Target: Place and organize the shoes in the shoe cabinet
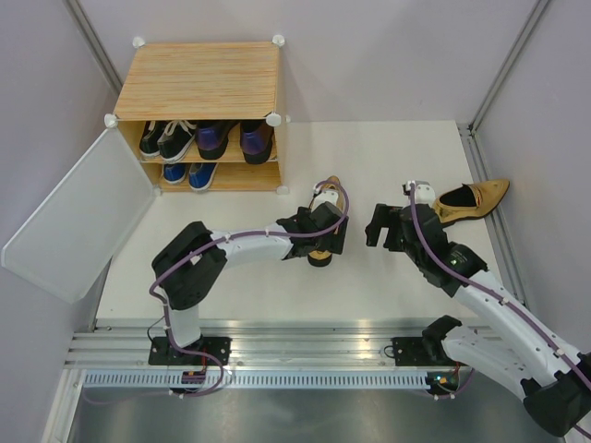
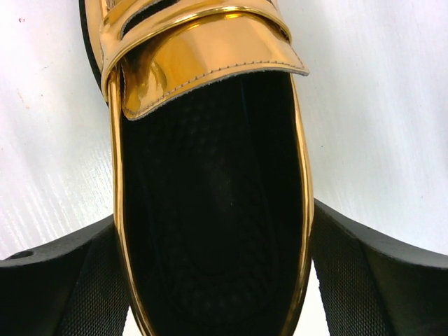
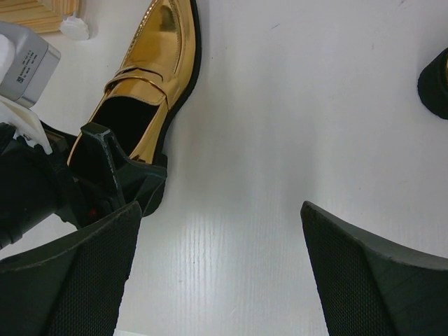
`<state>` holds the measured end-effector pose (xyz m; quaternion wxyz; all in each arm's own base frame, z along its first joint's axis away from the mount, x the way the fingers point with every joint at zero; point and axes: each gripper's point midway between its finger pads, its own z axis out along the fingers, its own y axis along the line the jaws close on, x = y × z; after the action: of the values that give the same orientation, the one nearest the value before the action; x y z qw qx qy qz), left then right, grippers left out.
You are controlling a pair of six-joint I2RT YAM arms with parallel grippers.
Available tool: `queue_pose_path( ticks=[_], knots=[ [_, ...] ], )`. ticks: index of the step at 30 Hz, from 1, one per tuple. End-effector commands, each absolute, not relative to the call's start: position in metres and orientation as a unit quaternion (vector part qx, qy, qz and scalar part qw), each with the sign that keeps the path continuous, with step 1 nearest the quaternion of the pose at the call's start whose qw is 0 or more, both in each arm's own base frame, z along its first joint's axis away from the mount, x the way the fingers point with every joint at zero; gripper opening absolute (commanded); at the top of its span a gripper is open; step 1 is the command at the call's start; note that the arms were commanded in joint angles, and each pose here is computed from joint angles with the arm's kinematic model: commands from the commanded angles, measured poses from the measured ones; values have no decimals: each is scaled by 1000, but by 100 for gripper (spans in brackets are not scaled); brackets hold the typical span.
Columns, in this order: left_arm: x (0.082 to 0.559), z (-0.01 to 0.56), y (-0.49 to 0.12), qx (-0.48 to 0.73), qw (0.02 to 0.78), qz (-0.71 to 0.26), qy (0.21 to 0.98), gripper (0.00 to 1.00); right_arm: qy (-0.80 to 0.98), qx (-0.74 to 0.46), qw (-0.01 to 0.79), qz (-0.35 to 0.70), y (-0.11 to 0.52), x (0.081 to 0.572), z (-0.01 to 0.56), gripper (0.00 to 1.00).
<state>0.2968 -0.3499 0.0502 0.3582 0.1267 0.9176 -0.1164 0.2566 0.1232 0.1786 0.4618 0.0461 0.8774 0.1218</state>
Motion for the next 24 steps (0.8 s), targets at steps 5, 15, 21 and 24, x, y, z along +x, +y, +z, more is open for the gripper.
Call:
queue_pose_path(
  ticks=[5,15,21,24],
  knots=[
    [271,-31,-330,112,255,-91,956,80,864,49,482,138,124,258,189,98],
    [257,-55,-300,148,204,-11,968,68,854,61,497,142,118,254,196,98],
    [250,-60,-282,166,184,25,969,38,850,65,503,143,116,253,199,98],
    [247,-61,-277,166,175,25,970,14,848,65,506,145,116,252,201,98]
  ],
)
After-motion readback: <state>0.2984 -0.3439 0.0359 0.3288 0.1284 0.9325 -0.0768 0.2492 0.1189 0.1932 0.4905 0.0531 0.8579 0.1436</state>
